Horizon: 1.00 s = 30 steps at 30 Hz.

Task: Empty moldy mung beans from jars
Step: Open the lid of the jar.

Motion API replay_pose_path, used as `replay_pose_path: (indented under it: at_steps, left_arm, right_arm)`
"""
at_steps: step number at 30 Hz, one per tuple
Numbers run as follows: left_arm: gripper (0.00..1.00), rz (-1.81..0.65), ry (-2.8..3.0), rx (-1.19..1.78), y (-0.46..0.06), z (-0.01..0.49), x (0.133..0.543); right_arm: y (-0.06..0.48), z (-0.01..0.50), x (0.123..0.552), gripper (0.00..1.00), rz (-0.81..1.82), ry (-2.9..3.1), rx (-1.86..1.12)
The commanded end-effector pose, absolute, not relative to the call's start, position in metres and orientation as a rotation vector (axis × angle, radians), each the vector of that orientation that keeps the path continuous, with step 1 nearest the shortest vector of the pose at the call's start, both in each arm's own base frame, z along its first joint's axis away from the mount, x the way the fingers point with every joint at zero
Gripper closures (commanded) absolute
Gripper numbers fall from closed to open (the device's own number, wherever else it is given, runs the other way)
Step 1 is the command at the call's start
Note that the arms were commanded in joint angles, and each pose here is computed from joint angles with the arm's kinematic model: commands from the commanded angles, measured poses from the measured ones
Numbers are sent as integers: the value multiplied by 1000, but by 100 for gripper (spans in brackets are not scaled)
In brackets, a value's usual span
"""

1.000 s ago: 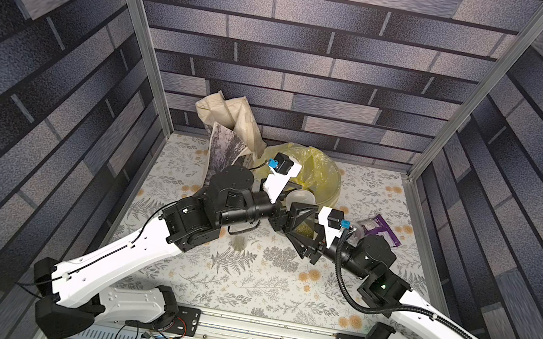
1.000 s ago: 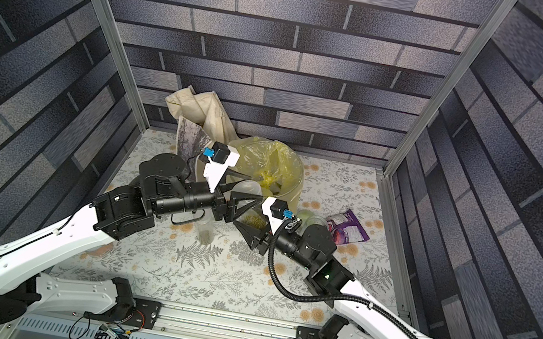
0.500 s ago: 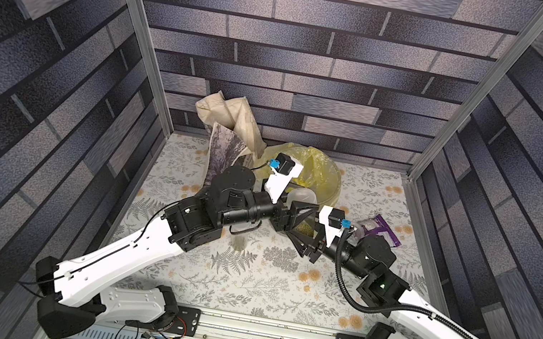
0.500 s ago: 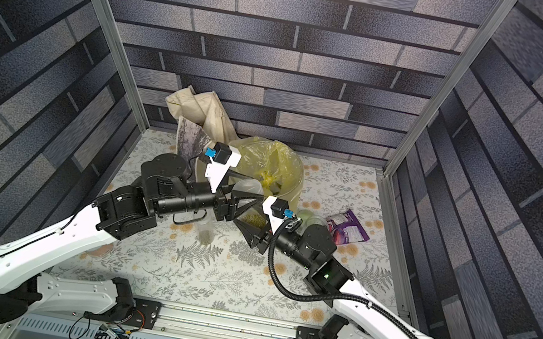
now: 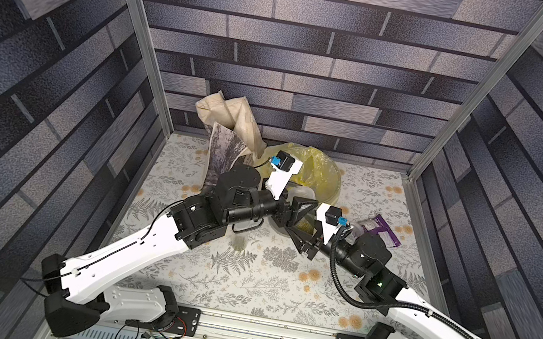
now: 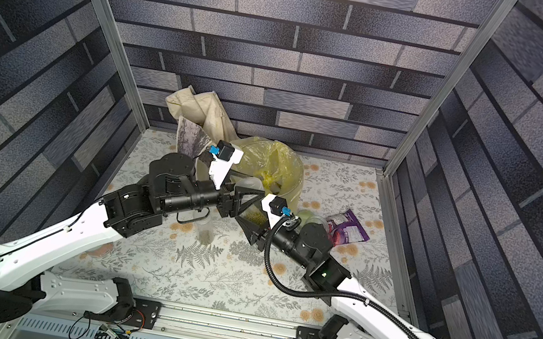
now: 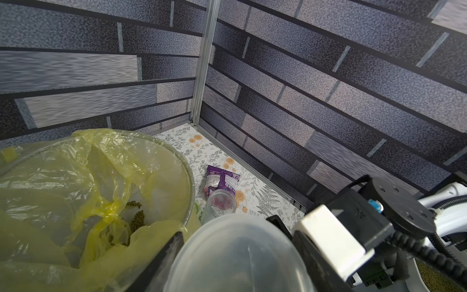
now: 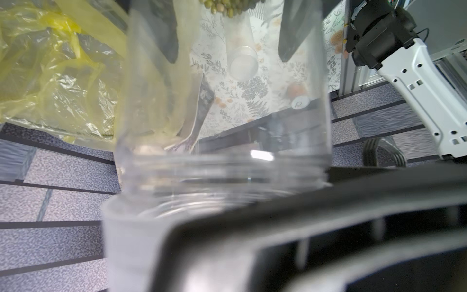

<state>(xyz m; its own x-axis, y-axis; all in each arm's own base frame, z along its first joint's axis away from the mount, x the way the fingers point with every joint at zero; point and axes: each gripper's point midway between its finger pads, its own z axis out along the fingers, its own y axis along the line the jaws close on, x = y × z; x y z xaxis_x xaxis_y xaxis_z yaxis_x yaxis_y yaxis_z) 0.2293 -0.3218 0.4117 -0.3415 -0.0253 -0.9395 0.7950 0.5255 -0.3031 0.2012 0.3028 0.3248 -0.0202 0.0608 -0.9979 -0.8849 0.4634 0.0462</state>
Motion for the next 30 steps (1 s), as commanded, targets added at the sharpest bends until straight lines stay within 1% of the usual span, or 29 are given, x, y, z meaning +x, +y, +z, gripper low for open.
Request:
replay_pose_path:
  at_steps: [1,9,30]
  left_arm:
    - [42,-956,1734,493,-308,425,247]
    - [43,-932,1760,392,-301,431,257]
    - [43,-889,1790,204,-273,452,280]
  right_arm:
    - [295,349,212,54,828,1332,-728]
    - [288,351,225,55,747,1337,-678]
    - [282,342,245,59,549,1410,-717]
